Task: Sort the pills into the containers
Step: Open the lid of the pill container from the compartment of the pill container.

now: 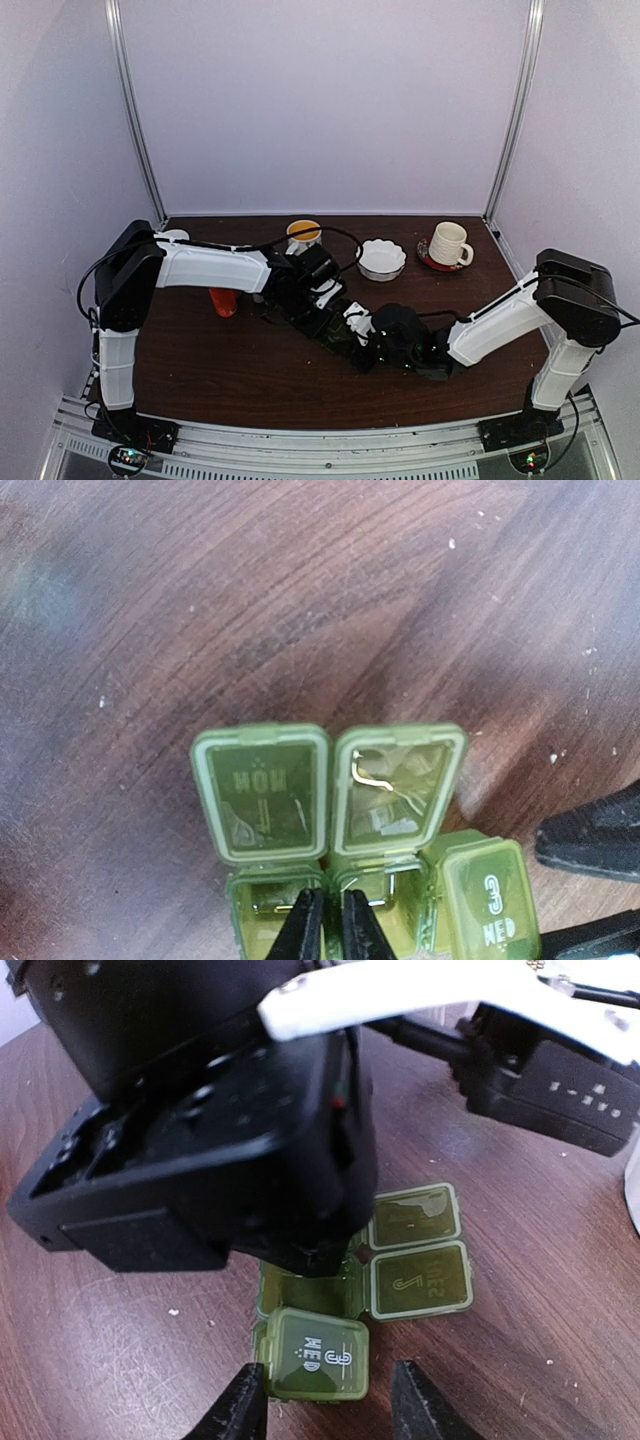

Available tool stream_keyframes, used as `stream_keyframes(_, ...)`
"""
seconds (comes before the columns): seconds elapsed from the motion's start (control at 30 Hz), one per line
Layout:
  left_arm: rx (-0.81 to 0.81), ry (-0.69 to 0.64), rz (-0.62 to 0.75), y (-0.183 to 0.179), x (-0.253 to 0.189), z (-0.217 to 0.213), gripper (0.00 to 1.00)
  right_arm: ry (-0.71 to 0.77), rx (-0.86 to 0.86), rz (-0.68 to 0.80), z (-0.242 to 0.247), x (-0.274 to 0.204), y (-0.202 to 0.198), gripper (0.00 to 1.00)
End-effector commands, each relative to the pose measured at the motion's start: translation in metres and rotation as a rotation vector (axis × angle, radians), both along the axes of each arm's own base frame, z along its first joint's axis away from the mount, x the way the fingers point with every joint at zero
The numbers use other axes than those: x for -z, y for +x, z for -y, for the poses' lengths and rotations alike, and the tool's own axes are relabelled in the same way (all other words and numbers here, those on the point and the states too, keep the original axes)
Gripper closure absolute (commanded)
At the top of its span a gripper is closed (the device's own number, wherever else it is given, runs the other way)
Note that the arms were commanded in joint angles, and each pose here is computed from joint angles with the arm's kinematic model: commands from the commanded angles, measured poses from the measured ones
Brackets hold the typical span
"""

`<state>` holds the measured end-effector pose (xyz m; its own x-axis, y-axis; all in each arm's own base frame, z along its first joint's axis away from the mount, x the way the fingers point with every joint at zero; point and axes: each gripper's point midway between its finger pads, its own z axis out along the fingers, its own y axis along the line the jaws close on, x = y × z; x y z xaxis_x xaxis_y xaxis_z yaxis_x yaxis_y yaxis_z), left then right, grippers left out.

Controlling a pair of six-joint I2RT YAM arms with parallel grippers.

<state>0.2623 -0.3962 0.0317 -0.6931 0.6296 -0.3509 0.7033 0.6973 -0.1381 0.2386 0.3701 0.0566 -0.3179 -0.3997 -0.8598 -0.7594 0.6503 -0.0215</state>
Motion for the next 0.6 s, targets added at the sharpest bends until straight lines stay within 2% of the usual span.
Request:
stream_keyframes(0.0,0.021,0.013,-0.006,-0.001,0.005,0.000,0.90,0.052,0.097,0.038,0.004,-0.022,0.015,0.59)
stream_keyframes(0.3,0.029,0.016,-0.013,-0.004,0.006,-0.001,0.90,0.124,0.147,-0.016,0.015,-0.024,0.028,0.68)
stream_keyframes(0.57,0.028,0.016,-0.014,-0.004,0.007,-0.001,0.90,0.113,0.166,-0.105,0.020,0.002,0.035,0.64)
